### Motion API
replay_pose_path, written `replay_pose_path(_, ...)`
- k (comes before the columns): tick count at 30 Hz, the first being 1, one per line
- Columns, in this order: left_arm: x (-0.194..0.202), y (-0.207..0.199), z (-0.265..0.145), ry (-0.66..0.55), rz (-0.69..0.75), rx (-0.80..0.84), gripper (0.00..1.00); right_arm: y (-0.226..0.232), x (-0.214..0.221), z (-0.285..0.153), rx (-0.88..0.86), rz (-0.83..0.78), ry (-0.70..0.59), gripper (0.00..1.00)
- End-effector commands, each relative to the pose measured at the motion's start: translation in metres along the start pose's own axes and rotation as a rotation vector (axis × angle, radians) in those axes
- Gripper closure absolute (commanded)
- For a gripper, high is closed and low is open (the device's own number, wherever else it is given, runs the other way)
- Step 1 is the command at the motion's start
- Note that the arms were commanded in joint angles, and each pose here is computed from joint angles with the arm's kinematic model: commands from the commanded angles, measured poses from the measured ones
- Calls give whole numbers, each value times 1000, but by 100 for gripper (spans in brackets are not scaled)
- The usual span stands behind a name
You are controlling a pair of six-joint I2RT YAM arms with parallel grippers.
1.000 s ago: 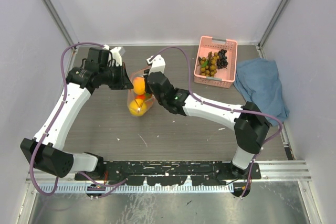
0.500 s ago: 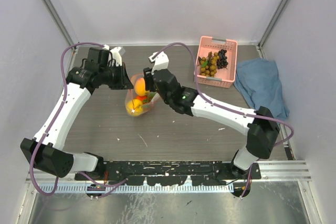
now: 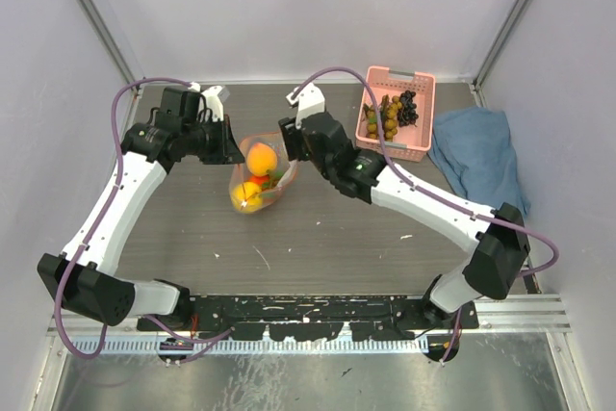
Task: Place the food in the zip-top bag and seal the zipper
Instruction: Pick up the fake fruit from the bin.
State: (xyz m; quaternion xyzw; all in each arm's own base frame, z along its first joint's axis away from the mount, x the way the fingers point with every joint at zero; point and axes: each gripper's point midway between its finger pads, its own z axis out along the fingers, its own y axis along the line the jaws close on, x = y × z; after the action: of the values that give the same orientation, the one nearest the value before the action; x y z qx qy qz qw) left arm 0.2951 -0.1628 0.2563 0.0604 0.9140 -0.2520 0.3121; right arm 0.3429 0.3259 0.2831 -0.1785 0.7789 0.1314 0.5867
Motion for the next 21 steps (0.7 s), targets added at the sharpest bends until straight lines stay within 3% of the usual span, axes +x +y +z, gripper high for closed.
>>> replay_pose_path(1,-14,-6,-5,-51,18,27,100,-45,-33,-13,48,17,-39,41)
replay_pose_path(14,-16,1,-8,-50,49,-58,100,-194,-16,2,254,95,51,39)
replay_pose_path(21,-17,11,-10,-40,98,-184,100,-269,-10,17,332,181,55,39)
